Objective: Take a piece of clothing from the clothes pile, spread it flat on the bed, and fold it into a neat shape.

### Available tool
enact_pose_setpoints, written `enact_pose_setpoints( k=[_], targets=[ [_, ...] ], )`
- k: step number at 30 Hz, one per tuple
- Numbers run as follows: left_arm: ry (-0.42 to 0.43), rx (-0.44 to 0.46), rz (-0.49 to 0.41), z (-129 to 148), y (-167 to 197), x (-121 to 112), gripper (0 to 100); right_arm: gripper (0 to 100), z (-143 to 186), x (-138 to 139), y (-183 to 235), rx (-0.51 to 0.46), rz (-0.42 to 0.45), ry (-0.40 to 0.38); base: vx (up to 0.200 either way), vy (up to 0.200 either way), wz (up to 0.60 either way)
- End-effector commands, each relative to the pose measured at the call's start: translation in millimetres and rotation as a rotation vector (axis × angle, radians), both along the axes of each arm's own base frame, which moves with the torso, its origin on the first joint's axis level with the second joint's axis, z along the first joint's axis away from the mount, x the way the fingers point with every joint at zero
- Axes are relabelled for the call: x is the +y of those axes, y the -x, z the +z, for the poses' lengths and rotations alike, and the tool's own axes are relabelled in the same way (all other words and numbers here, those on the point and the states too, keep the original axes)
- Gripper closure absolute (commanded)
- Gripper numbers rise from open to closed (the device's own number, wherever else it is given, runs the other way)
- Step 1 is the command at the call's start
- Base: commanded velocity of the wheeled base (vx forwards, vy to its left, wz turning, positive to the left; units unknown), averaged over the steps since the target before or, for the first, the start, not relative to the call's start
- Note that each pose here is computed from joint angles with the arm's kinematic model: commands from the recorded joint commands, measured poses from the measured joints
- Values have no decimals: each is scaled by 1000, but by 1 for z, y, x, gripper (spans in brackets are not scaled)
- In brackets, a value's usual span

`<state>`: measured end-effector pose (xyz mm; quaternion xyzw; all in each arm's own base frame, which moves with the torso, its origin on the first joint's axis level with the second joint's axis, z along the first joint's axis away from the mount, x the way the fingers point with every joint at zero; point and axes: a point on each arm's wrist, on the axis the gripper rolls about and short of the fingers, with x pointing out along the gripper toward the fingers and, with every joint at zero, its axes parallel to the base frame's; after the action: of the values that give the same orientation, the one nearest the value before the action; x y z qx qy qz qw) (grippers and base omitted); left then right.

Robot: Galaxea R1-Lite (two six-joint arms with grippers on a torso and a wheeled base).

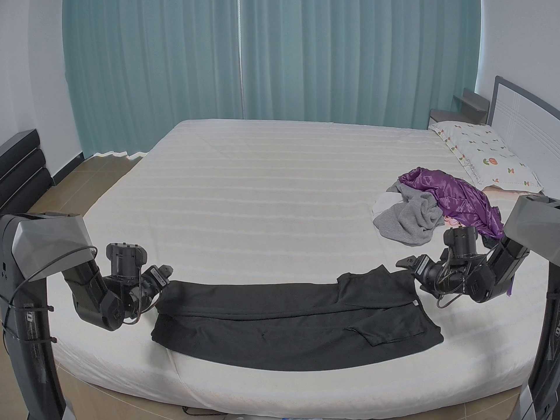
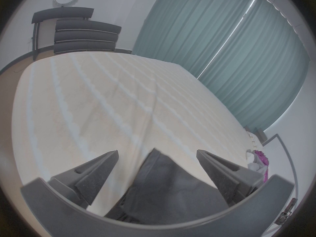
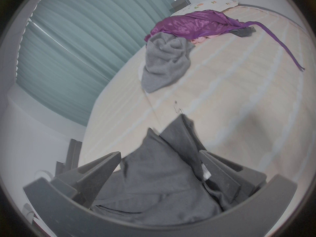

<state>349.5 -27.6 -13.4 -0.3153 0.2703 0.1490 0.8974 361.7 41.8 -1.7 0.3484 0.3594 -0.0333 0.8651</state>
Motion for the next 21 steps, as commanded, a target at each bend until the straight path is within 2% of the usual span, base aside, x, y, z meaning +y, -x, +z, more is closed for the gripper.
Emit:
enact_pose_setpoints(
  k=[1, 2, 4, 7, 11, 17, 18, 21],
  targets=[
    [36, -41, -33, 5, -20, 0, 0, 0, 13, -14, -15, -56, -14, -64, 0, 0, 0],
    [36, -41, -33, 5, -20, 0, 0, 0, 13, -14, -15, -56, -14, -64, 0, 0, 0],
    [41, 10, -61, -15, -31, -2, 0, 0, 2, -15, -18, -27, -4, -119, 0, 0, 0],
    [20, 35, -82, -28, -40, -4, 0, 0, -6, -17, -21, -9, 7, -142, 0, 0, 0],
    [-12, 43, -144, -32, -42, -5, 0, 0, -9, -17, -21, 1, 8, -146, 0, 0, 0],
    [-23, 41, -156, -33, -43, -4, 0, 0, -9, -17, -21, 0, 18, -154, 0, 0, 0],
    [-23, 41, -156, -33, -43, -4, 100, 0, -9, -17, -21, 0, 18, -154, 0, 0, 0],
    [-22, 26, -132, -33, -46, -2, 100, 0, -14, -16, -23, 0, 18, -145, 0, 0, 0]
  ],
)
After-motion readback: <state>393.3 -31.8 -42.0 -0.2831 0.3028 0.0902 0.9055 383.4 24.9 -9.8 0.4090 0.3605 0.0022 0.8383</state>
